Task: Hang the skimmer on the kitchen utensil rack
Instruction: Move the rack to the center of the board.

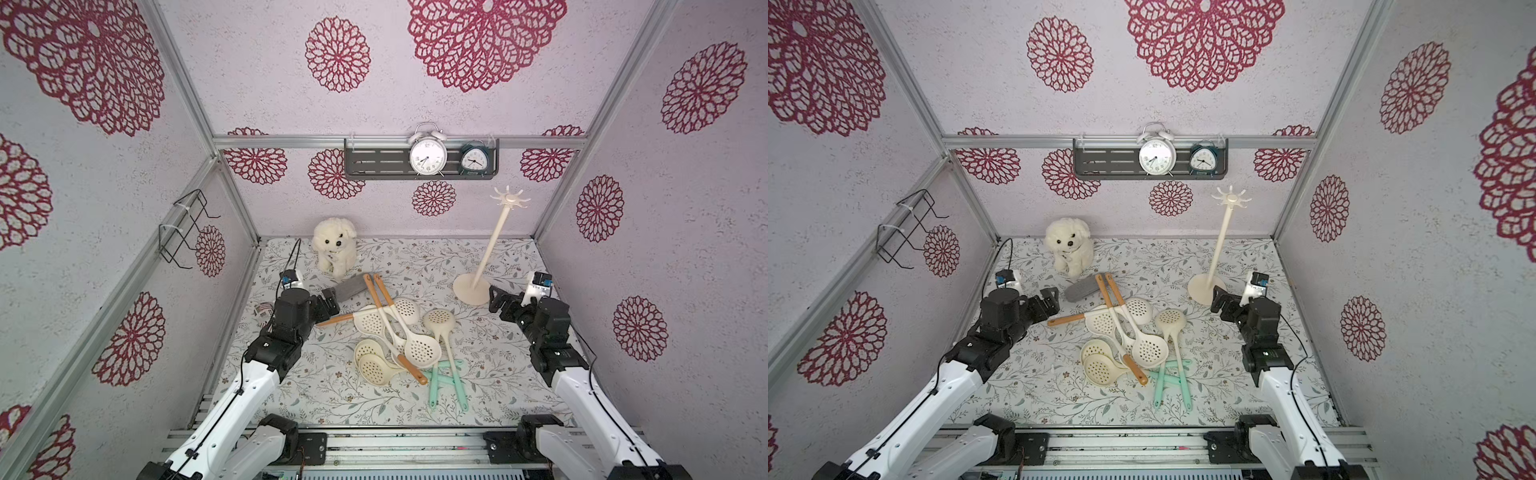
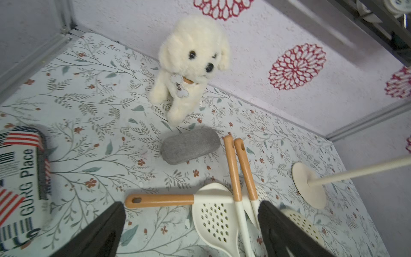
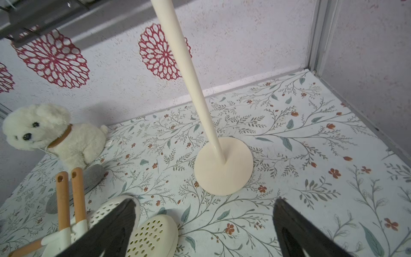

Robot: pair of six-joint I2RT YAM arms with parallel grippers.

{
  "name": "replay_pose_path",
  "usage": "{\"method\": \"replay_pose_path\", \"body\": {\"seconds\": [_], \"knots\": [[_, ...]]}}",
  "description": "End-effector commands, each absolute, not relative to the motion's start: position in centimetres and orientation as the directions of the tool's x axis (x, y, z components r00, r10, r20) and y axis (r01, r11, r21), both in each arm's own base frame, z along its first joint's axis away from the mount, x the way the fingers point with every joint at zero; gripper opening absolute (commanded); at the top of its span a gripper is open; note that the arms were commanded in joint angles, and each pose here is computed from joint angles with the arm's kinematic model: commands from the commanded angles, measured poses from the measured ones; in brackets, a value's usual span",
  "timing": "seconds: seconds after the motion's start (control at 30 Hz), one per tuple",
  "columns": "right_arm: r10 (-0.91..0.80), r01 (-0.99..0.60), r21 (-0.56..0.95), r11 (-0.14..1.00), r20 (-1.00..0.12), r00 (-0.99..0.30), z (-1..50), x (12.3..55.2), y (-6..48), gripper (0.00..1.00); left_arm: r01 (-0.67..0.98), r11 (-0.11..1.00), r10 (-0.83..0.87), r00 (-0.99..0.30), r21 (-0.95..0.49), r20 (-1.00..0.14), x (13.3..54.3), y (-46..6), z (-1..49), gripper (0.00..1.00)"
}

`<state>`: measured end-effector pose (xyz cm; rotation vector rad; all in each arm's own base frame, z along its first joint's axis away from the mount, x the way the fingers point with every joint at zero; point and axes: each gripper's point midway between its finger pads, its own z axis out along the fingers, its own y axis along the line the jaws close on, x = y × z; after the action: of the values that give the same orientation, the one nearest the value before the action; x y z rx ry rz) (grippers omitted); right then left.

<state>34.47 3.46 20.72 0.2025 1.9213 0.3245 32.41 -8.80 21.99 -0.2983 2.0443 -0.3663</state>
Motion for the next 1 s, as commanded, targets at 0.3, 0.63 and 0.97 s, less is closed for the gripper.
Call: {"method": "replay_pose_path", "body": {"seconds": [0.3, 0.63, 0.97], "knots": [[0.208, -0.04, 0.236, 0.971, -0.914, -0.348, 20.9, 40.9, 3.4, 0.9, 0.224, 0.874, -0.254, -0.547, -0.431, -0.798, 33.9, -19.0, 22.0, 0.97], [0.214, -0.151, 0.266, 0.952, -0.933, -0.29, 18.7, 46.9, 4.5, 0.8, 0.338, 0.809, -0.214, -0.592, -0.481, -0.777, 34.8, -24.3, 22.0, 0.98], [0.204, -0.243, 0.293, 0.925, -0.92, -0.335, 15.6, 50.6, 5.8, 0.64, 0.359, 0.793, -0.173, -0.643, -0.493, -0.746, 35.3, -26.8, 20.5, 0.99]]}}
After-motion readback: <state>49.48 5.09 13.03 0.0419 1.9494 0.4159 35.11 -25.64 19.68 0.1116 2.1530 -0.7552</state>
